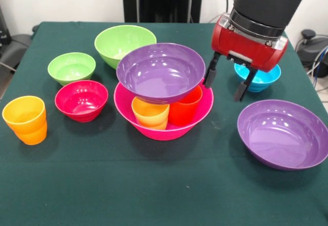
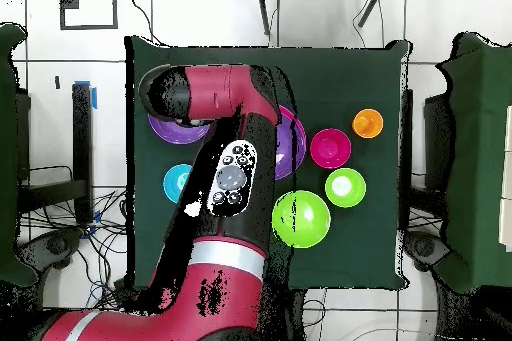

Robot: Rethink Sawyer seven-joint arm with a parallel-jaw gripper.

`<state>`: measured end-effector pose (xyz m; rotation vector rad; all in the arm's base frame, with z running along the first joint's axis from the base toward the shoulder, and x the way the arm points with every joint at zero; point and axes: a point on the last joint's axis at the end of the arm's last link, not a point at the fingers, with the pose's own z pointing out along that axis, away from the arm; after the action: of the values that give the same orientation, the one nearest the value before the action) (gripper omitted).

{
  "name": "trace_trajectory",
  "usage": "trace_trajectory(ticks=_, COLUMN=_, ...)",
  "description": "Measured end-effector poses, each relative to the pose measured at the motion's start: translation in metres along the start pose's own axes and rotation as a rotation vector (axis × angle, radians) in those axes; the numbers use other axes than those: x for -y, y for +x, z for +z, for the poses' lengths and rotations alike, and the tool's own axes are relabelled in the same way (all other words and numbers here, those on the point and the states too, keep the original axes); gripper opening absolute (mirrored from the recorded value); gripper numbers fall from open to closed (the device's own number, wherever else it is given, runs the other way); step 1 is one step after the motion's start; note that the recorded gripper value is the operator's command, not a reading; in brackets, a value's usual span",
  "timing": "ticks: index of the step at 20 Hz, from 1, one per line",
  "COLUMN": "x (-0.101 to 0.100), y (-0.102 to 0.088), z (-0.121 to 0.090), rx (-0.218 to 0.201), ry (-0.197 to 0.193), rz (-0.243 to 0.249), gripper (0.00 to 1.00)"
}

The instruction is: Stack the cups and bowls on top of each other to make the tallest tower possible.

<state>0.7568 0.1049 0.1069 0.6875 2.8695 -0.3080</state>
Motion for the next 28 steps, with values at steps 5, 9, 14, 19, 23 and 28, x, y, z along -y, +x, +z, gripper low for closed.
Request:
trace_trajectory(ticks=5, x=0.006, y=-0.007, z=-0.011, rx=0.006, ry=-0.011, rz=0.017, gripper=1.0)
trace_trajectory(ticks=9, x=0.019, y=-0.011, z=-0.037, rx=0.009, ry=-0.028, rz=0.048, gripper=1.0)
trace_trajectory(ticks=14, x=0.037, y=0.002, z=-0.08, rx=-0.014, ry=-0.061, rz=0.095, gripper=1.0)
trace_trajectory(ticks=19, x=0.066, y=0.031, z=-0.112, rx=-0.078, ry=-0.105, rz=0.165, gripper=1.0)
trace_trajectory(ticks=23, x=0.092, y=0.053, z=-0.124, rx=-0.121, ry=-0.128, rz=0.211, gripper=1.0)
trace_trajectory(ticks=28, x=0.143, y=0.07, z=-0.122, rx=-0.12, ry=-0.168, rz=0.278, gripper=1.0)
